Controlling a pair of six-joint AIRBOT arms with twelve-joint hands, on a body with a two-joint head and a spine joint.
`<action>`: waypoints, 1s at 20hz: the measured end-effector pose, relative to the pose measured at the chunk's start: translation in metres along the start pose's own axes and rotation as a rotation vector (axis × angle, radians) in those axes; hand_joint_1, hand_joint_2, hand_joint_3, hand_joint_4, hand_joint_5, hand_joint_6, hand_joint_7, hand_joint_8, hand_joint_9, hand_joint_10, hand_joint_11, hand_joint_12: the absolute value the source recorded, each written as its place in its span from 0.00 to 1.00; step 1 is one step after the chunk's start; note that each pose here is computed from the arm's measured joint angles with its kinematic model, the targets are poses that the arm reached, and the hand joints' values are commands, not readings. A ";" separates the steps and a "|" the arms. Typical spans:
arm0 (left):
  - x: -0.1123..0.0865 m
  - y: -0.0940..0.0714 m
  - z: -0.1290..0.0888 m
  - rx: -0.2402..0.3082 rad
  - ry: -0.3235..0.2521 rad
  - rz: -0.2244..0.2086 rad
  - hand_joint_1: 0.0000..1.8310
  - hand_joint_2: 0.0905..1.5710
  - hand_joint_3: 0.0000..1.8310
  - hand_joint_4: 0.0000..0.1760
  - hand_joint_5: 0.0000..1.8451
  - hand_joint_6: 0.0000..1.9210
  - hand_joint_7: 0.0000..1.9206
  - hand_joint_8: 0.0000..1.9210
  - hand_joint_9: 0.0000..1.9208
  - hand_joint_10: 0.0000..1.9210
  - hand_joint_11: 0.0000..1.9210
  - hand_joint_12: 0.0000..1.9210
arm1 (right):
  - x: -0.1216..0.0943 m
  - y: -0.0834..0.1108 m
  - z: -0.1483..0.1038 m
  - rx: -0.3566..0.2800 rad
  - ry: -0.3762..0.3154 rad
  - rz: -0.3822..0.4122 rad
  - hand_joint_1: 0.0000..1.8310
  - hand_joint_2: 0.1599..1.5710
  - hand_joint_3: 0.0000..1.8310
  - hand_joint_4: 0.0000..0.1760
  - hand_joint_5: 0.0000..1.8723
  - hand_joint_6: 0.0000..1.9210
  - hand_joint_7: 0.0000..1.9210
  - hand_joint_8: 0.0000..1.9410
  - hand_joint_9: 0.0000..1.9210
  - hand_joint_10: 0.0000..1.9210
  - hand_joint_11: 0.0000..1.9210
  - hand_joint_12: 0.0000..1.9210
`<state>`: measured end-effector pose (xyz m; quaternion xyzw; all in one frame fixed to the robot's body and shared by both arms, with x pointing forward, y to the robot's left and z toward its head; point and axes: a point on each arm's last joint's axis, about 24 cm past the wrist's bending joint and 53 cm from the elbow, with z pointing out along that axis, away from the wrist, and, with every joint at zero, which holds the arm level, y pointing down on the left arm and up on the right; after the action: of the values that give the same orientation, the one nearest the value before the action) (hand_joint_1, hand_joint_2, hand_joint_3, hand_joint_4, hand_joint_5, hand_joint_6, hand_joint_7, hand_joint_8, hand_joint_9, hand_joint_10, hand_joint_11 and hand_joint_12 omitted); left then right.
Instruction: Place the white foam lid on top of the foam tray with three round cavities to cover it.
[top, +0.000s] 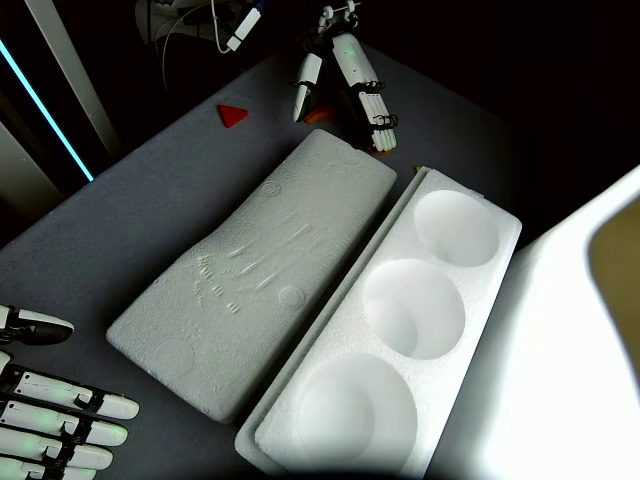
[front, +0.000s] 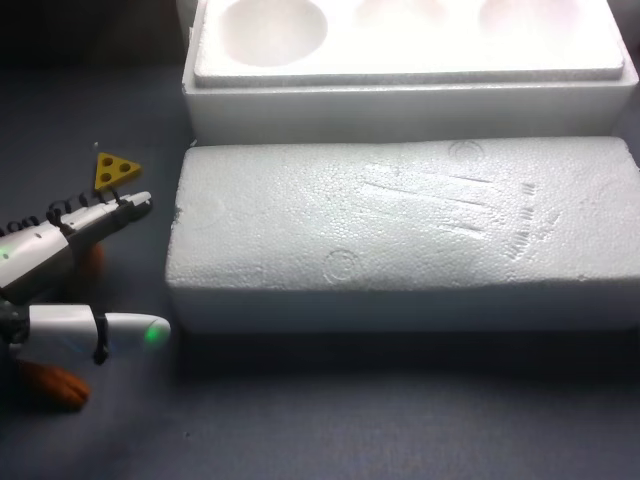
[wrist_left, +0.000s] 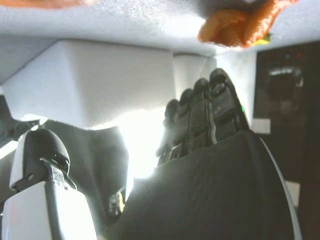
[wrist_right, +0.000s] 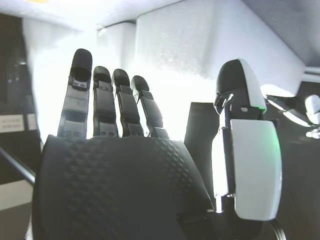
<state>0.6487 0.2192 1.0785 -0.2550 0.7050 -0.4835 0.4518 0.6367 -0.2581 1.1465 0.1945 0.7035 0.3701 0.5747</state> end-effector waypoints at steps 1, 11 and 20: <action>0.002 0.001 0.001 -0.004 0.006 0.003 0.30 0.59 0.00 0.00 0.00 0.00 0.00 0.00 0.00 0.00 0.00 0.00 | 0.001 -0.001 0.001 0.002 0.003 0.000 0.33 0.69 0.00 0.00 0.00 0.00 0.00 0.00 0.00 0.00 0.00 0.30; 0.010 -0.005 0.014 0.014 0.015 0.005 0.29 0.59 0.00 0.00 0.00 0.00 0.00 0.00 0.00 0.00 0.00 0.00 | 0.013 -0.002 0.013 0.004 0.023 0.016 0.33 0.69 0.00 0.00 0.00 0.00 0.00 0.00 0.00 0.00 0.00 0.41; 0.014 0.000 0.016 0.000 0.016 -0.006 0.31 0.59 0.00 0.00 0.00 0.00 0.00 0.00 0.00 0.00 0.00 0.00 | 0.025 -0.004 0.027 0.009 0.032 0.056 0.32 0.69 0.00 0.00 0.00 0.00 0.00 0.00 0.00 0.00 0.00 0.00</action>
<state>0.6567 0.2008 1.0709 -0.2533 0.7079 -0.4870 0.4445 0.6558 -0.2351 1.1250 0.2106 0.7086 0.3858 0.5520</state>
